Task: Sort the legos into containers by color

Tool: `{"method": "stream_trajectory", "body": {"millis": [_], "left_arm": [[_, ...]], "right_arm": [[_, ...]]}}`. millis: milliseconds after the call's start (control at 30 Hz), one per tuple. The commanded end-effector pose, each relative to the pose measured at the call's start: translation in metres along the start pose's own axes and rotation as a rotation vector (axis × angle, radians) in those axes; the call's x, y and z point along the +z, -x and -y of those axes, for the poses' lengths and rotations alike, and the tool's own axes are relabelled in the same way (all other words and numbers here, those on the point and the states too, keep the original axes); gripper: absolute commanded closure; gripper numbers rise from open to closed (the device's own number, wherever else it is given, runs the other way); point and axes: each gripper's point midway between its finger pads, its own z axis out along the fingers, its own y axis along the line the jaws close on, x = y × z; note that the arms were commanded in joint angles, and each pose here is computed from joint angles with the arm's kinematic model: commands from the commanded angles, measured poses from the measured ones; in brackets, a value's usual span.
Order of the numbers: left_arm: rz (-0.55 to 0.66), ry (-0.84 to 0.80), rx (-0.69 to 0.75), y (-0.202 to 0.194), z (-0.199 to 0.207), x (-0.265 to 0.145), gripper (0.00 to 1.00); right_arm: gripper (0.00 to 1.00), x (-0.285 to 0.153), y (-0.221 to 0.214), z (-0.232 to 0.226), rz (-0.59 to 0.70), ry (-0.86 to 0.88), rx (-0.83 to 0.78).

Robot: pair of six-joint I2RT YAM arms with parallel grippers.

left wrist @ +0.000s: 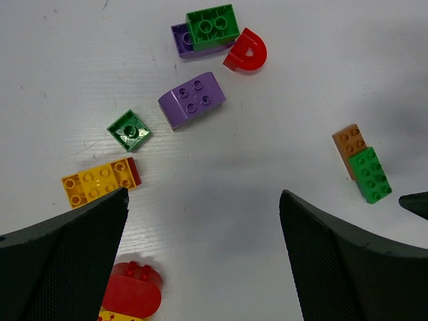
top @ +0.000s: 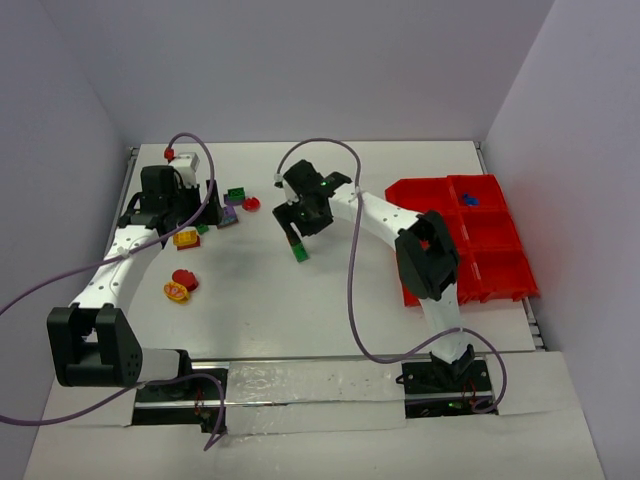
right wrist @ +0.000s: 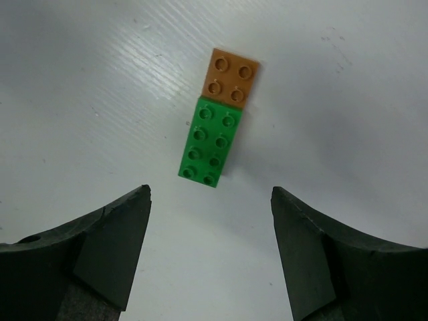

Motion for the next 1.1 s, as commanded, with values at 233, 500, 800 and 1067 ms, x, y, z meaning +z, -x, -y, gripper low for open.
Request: {"method": "stream_trajectory", "body": {"millis": [233,500,800,1067], "left_arm": [[0.061,-0.017,0.013,0.018,0.002,0.0,0.01],[0.058,-0.023,0.015,0.016,0.003,0.002,0.01],[0.018,-0.164,-0.013,0.009,0.027,0.009,0.01],[-0.03,-0.431,-0.143,-0.001,0.075,0.004,0.02]], "right_arm": [[0.24,0.037,-0.007,-0.007,-0.083,-0.069,0.014],[0.46,0.046,-0.021,0.0,-0.109,-0.098,0.01],[0.97,0.038,-0.025,-0.006,-0.113,-0.001,0.008],[1.0,-0.015,-0.005,-0.027,0.089,0.161,-0.114]]}}
